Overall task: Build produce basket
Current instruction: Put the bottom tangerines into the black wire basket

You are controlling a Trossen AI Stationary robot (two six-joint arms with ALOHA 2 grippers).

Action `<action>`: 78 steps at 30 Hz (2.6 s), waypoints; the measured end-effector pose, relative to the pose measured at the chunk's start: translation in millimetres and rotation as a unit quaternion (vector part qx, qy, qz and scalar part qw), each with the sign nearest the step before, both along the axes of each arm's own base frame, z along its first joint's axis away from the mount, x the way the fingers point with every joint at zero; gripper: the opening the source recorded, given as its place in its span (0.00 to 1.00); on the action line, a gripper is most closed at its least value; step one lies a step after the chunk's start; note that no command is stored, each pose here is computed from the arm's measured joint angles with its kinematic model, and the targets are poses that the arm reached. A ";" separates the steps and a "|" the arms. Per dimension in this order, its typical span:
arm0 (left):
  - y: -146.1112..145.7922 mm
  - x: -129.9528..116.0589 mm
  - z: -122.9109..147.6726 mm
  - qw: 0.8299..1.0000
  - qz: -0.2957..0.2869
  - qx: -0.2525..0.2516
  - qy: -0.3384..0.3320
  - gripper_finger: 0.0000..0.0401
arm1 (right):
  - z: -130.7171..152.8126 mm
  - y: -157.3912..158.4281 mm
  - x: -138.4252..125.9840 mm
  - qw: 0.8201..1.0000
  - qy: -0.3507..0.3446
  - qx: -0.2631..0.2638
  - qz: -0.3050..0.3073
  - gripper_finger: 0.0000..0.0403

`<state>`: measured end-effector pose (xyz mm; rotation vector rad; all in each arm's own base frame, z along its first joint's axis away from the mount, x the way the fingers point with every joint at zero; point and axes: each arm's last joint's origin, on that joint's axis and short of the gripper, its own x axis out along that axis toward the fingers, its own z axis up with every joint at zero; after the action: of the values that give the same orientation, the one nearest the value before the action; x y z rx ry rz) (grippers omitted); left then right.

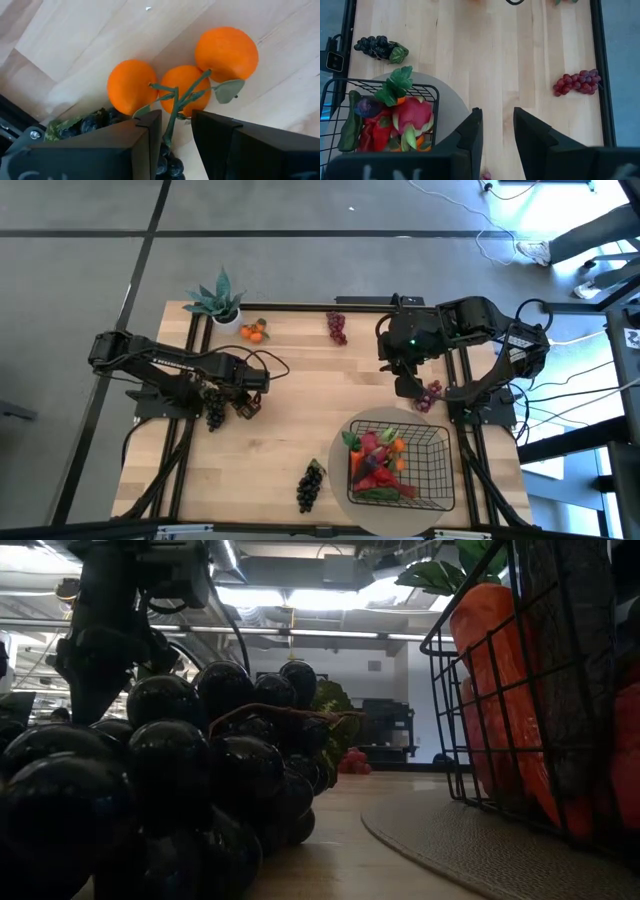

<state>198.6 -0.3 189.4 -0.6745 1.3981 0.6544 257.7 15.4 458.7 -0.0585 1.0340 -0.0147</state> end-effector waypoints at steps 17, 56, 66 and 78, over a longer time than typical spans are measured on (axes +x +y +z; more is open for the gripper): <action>0.4 6.4 0.9 0.999 -0.002 0.008 -0.033 0.01 | 0.0 0.0 -0.1 1.000 0.000 0.000 0.000 0.24; -51.1 106.2 200.7 0.866 -0.195 0.277 -0.367 0.00 | 6.9 22.8 18.9 0.995 -0.086 0.034 0.042 0.24; -49.1 114.9 205.1 0.849 -0.146 0.329 -0.388 0.00 | -15.1 22.2 64.1 0.991 -0.093 -0.096 0.023 0.24; -46.4 115.2 204.8 0.849 -0.141 0.333 -0.384 0.00 | -32.6 24.0 94.3 0.987 -0.096 -0.122 0.048 0.24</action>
<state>313.9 -46.8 394.3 -0.1143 0.4403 0.4959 352.0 39.4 426.1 -0.3239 0.8318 -0.0594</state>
